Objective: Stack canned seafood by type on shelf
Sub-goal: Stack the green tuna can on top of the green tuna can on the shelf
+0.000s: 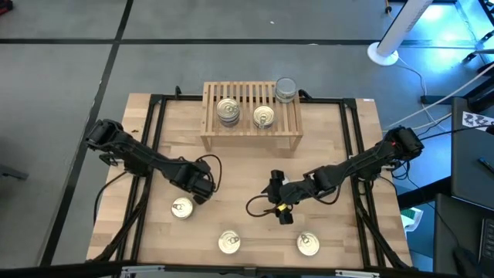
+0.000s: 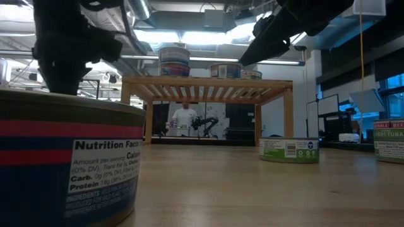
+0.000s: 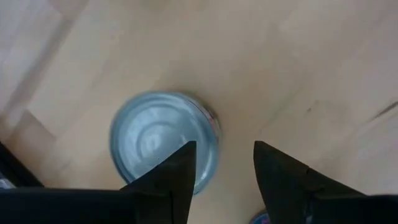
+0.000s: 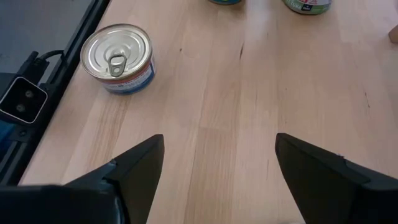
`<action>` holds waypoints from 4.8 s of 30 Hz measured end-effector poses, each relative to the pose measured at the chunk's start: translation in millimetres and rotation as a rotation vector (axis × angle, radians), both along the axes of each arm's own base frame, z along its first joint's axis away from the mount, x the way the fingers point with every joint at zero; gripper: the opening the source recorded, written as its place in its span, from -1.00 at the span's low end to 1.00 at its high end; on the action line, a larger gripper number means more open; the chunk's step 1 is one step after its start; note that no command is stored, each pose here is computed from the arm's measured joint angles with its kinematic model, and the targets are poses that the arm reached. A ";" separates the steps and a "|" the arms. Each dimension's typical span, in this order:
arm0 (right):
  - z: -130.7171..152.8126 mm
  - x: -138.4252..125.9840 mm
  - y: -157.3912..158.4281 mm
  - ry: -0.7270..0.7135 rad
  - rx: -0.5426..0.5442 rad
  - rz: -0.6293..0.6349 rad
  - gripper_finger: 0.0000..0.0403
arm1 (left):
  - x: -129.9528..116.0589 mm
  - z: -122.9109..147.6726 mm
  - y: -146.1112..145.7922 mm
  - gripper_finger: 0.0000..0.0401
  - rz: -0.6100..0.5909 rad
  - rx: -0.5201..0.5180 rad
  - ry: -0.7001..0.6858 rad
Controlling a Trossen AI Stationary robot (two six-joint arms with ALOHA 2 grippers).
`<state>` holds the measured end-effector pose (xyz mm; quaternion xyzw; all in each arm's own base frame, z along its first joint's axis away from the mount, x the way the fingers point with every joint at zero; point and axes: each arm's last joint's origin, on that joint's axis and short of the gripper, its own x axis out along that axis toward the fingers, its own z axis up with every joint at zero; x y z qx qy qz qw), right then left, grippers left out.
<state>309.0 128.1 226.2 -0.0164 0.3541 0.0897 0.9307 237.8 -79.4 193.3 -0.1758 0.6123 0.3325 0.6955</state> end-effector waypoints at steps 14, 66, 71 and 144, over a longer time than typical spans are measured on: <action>0.0 0.0 0.0 0.000 0.001 0.000 0.53 | -4.0 -14.7 -0.7 -0.36 0.027 -0.044 -0.007; -0.1 -0.1 0.0 0.000 0.002 -0.001 0.53 | 11.6 -26.2 -5.8 -0.45 -0.034 -0.080 -0.077; -0.1 -0.1 -0.1 0.000 0.002 -0.001 0.53 | 17.1 -25.9 -8.3 -0.45 -0.041 -0.117 -0.129; -37.4 52.7 19.7 -0.426 -0.434 0.252 0.53 | -25.1 -36.4 55.0 -0.44 0.057 -0.417 -0.152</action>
